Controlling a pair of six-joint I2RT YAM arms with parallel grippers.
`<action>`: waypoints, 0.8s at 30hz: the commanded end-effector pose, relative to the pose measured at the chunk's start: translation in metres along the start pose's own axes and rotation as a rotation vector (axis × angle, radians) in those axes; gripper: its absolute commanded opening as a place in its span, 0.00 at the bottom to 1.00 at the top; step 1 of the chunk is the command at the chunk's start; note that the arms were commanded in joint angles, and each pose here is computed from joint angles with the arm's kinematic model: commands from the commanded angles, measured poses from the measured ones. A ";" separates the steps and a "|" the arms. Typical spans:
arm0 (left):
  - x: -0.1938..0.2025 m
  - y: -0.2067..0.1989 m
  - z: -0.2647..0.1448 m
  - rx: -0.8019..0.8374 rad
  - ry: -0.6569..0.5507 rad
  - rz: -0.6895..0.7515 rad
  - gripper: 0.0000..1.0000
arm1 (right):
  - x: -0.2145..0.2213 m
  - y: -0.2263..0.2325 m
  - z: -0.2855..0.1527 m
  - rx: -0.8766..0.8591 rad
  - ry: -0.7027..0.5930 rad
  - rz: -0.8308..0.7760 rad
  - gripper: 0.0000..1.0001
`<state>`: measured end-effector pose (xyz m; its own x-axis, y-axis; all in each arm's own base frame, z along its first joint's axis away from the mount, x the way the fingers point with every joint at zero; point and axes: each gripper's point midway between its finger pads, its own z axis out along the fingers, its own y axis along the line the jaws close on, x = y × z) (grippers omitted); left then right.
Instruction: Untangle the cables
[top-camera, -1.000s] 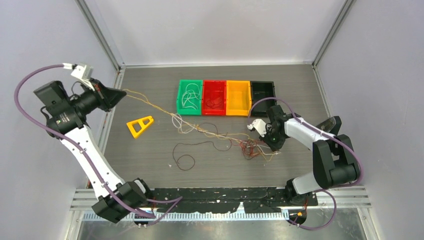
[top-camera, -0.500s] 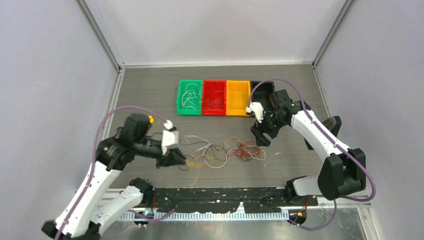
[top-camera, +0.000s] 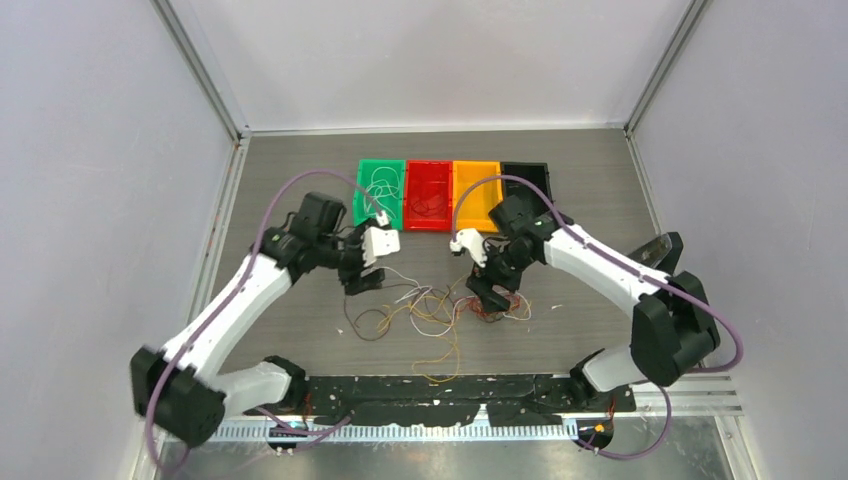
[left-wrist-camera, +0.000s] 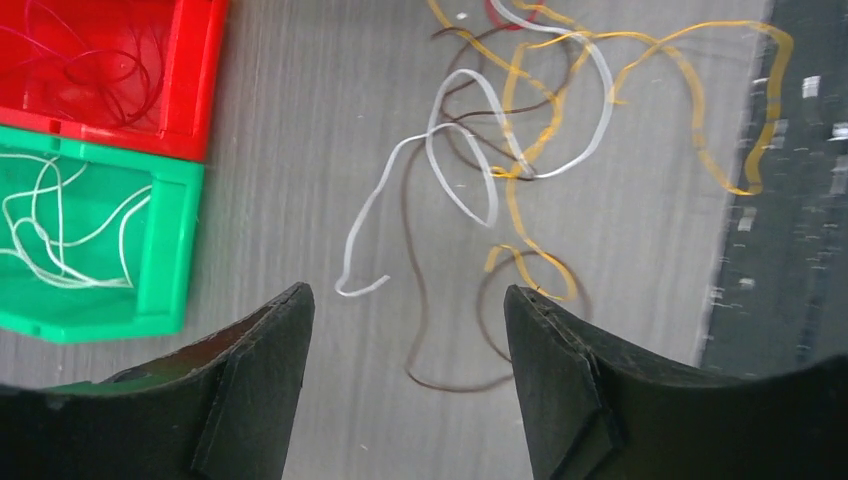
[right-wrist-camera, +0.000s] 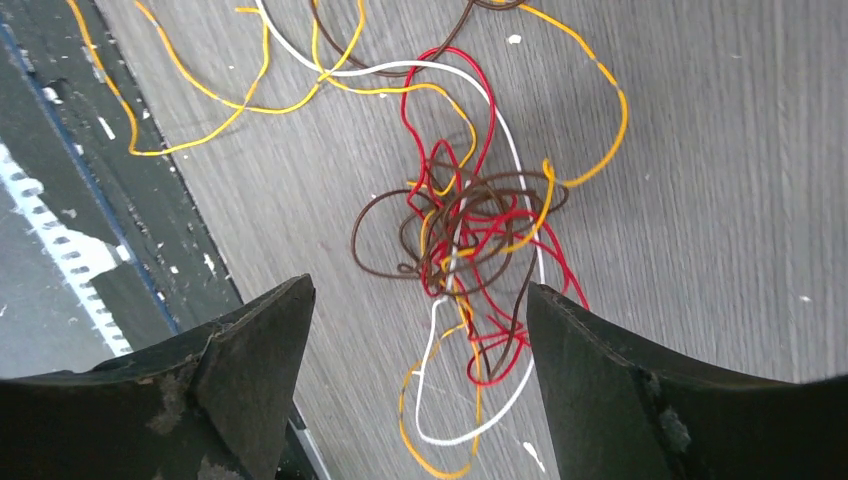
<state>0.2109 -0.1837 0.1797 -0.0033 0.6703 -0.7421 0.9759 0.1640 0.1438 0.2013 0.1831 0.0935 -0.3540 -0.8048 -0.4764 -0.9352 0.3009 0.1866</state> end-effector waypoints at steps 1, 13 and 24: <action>-0.007 0.058 0.037 -0.044 0.000 0.144 0.70 | -0.004 -0.019 0.021 0.074 0.026 0.023 0.82; 0.076 0.071 0.112 0.075 0.274 0.266 0.42 | 0.024 -0.061 0.059 0.168 0.212 0.112 0.66; -0.070 0.195 -0.129 -0.558 -0.242 -0.195 0.00 | 0.095 -0.076 0.035 0.249 0.350 0.142 0.23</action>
<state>0.3430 -0.1489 0.1419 -0.1190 0.7585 -0.6407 0.9237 0.3213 0.2088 0.2483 0.1521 0.0144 -0.4614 -0.8484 -0.2593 -0.8832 0.4669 0.0441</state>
